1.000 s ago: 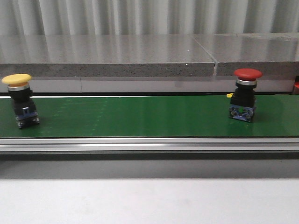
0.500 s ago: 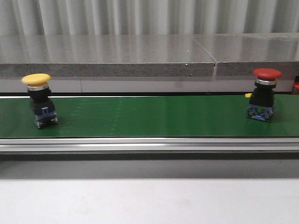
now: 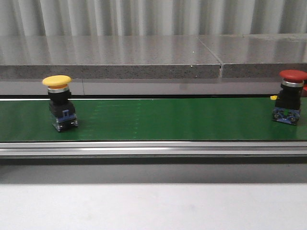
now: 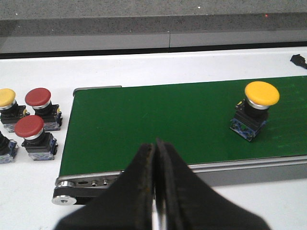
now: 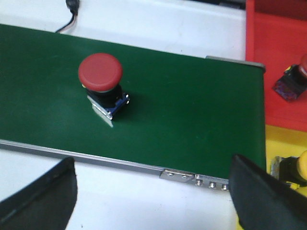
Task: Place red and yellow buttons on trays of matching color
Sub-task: 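Grasp the red button at the belt's end with the right gripper, then carry the red button over the red tray and release it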
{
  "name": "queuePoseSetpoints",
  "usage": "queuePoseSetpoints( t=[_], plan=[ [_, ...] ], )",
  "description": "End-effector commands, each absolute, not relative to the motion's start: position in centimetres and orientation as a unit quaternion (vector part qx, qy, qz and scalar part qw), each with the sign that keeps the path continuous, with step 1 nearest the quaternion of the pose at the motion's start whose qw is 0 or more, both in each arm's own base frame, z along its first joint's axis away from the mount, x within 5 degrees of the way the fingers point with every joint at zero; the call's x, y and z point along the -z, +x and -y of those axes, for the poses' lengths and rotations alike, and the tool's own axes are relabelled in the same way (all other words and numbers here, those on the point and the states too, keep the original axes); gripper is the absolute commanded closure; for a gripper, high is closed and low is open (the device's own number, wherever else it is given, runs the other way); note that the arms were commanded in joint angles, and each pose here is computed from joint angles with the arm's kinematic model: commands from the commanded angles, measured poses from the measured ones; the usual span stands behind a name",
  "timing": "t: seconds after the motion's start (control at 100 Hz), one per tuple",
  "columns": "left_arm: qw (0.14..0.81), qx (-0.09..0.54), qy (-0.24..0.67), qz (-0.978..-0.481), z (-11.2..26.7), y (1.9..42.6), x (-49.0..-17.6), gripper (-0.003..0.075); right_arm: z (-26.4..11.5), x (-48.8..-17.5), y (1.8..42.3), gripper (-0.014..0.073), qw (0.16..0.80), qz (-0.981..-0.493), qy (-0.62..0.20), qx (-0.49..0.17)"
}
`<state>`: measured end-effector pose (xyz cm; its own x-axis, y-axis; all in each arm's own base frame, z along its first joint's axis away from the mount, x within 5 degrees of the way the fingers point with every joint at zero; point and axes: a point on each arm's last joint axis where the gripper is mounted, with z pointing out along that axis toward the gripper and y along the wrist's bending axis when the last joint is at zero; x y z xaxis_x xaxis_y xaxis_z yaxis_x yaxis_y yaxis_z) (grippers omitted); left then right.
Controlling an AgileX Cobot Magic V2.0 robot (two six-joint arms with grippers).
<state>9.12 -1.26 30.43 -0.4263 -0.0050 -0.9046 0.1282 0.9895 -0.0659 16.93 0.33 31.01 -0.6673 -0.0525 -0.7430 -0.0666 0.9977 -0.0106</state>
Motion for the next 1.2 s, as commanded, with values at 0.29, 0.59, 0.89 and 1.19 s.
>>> queuePoseSetpoints(
  t=[0.29,0.59,0.89,1.19],
  plan=[
    [0.570,0.068,0.029,-0.819,1.3,9.3,-31.8,0.0740,-0.4,-29.6,25.1,-0.0037,0.342,-0.939,-0.030,-0.018],
    [0.570,0.068,0.029,-0.819,1.3,9.3,-31.8,0.0740,-0.4,-27.9,29.6,-0.0034,0.322,-0.946,-0.029,-0.017],
    [0.570,0.068,0.029,-0.819,1.3,9.3,-31.8,0.0740,-0.4,-28.3,31.0,0.0480,0.303,-0.952,-0.030,-0.019],
    [0.570,0.068,0.029,-0.819,1.3,9.3,-31.8,0.0740,2.7,-33.5,32.6,0.0499,0.355,-0.935,-0.005,0.017]
  ],
)
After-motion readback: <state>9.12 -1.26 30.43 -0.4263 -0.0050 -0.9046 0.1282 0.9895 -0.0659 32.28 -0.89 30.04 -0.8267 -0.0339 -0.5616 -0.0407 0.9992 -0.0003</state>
